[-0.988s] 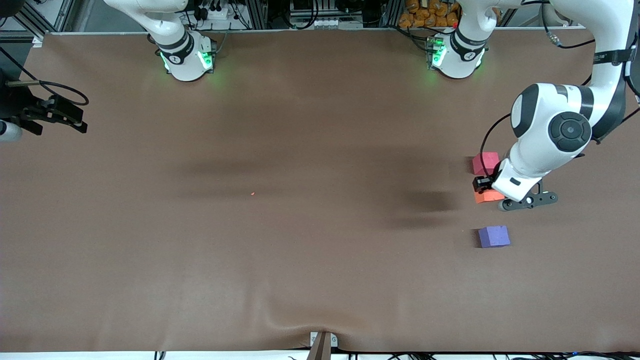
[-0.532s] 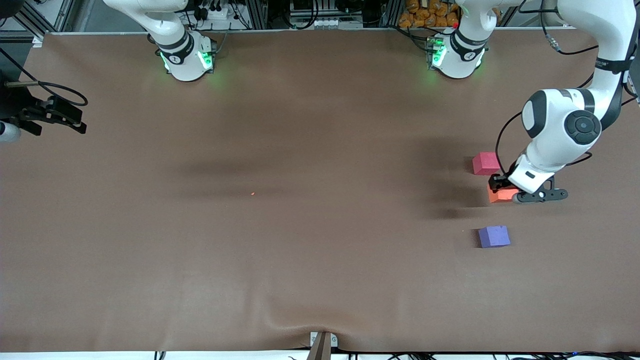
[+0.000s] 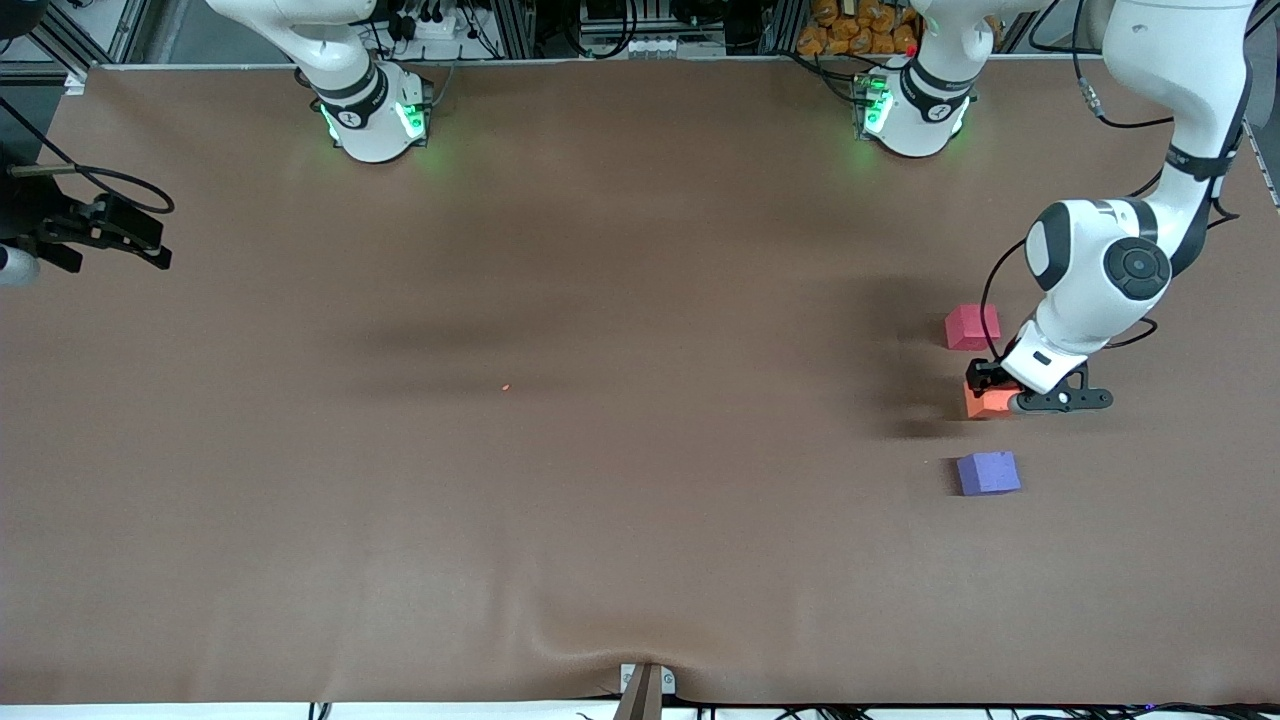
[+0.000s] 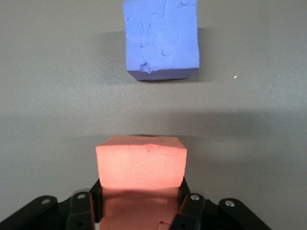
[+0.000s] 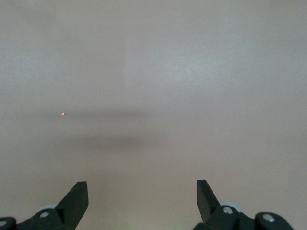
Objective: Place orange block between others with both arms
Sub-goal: 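Lower the orange cube between the pink and purple cubes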
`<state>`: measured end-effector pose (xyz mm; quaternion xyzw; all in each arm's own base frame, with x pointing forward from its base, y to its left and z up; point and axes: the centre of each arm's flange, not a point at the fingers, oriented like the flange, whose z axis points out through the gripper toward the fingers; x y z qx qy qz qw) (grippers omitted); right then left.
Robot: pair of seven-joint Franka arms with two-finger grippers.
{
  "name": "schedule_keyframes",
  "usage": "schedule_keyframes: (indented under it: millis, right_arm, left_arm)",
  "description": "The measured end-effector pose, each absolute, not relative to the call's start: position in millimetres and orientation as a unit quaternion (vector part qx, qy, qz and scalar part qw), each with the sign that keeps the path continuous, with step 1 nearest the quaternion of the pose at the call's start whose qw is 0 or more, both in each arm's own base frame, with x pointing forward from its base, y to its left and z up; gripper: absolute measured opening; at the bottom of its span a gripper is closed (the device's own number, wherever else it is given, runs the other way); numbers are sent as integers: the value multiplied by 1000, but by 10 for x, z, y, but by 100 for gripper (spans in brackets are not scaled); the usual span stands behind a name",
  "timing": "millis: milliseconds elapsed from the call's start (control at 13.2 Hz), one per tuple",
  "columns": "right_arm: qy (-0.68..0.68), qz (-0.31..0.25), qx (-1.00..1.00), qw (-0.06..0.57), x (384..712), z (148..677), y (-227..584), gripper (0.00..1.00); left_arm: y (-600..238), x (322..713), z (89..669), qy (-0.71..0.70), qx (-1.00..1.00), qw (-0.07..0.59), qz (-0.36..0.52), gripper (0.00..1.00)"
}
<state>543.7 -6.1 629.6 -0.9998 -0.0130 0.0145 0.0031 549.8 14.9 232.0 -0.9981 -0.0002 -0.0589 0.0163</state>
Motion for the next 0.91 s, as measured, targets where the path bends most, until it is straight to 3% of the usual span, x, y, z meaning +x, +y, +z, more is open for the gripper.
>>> schedule_keyframes:
  millis: [912]
  right_arm:
    - [-15,17,-1000,3,5454,6242,-43,100]
  left_arm:
    - [9,5497,2047,18,-998,6,-64,56]
